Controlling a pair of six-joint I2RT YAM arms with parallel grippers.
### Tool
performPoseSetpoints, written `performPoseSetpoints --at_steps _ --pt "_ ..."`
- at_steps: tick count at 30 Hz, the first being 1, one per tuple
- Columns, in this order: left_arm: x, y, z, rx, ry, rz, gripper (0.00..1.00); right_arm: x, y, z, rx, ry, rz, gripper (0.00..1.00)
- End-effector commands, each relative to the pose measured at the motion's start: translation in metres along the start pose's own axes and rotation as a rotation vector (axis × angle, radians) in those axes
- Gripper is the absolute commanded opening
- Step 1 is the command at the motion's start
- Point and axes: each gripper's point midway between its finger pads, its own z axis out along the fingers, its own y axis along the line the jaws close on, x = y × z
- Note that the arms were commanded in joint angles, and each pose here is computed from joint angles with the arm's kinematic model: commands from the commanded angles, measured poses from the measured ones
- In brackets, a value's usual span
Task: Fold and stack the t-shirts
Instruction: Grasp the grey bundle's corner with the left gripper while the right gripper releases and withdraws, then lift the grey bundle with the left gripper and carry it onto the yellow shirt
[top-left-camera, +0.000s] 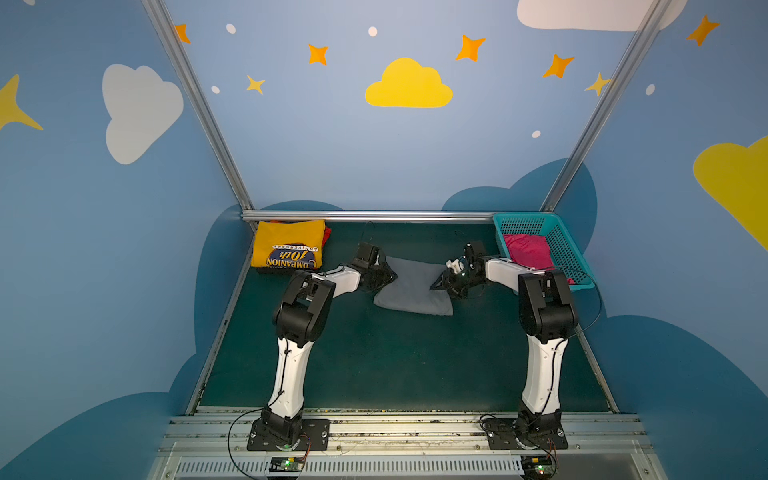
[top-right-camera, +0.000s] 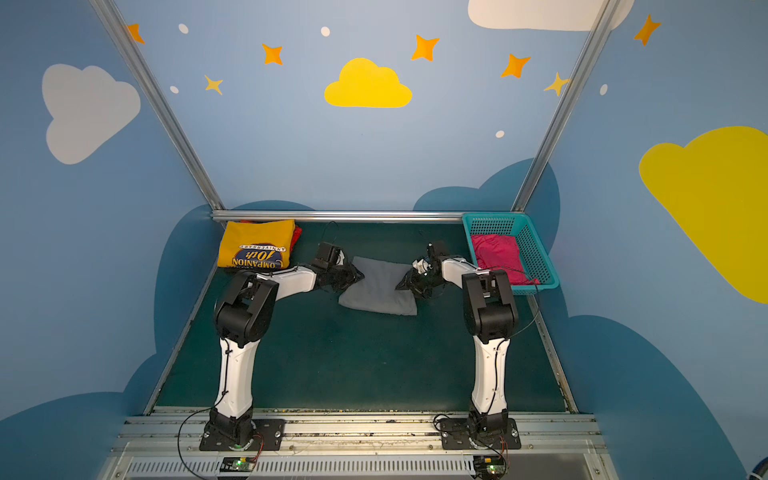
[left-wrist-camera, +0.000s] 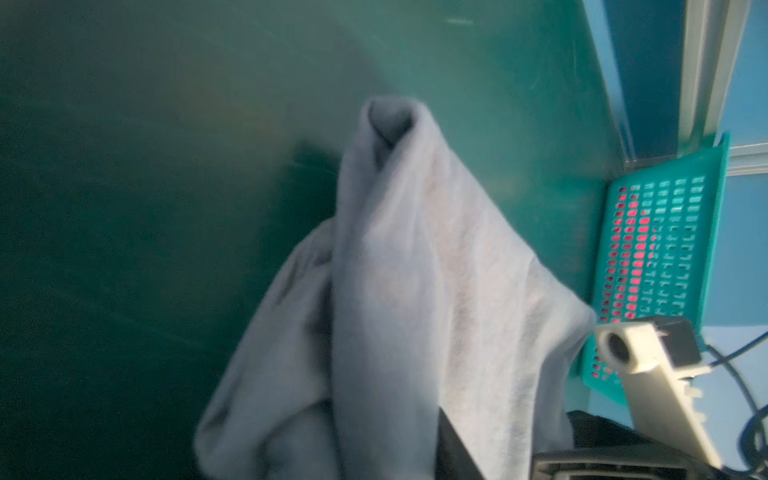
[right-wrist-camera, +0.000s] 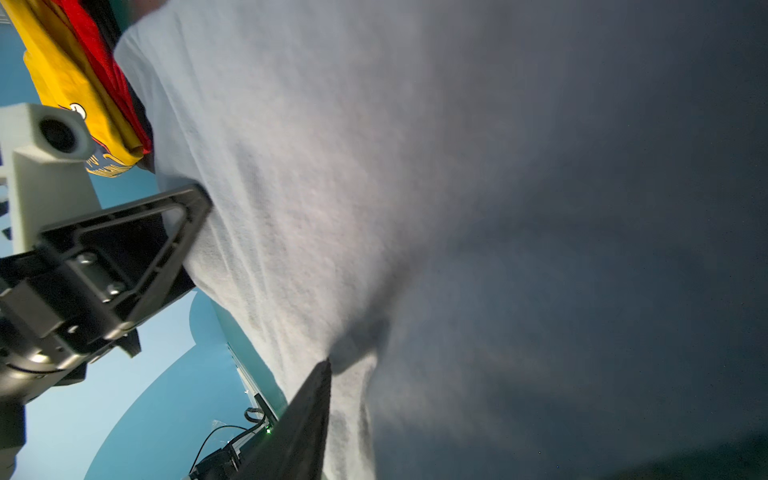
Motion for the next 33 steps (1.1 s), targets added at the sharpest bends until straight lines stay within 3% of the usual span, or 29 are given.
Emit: performPoseSetpoints --at_steps 1,4,12,21,33 --pt "0.074 0.071 0.028 -0.197 0.200 -0.084 0.24 0.018 -0.026 0.026 0.074 0.067 0.045 0.48" --pt "0.072 0.071 0.026 -0.203 0.185 -0.080 0.05 0.018 -0.026 0.024 0.077 0.064 0.043 0.49" --pt "0.040 0.054 -0.007 -0.252 0.090 -0.002 0.05 0.015 -0.026 -0.023 0.146 -0.064 0.016 0.69" --pt "0.010 0.046 -0.043 -0.342 0.076 0.116 0.05 0.023 -0.029 -0.083 0.180 -0.182 0.013 0.70" --pt "-0.061 0.102 -0.101 -0.606 0.033 0.262 0.05 0.041 -0.010 -0.129 0.171 -0.276 -0.041 0.70"
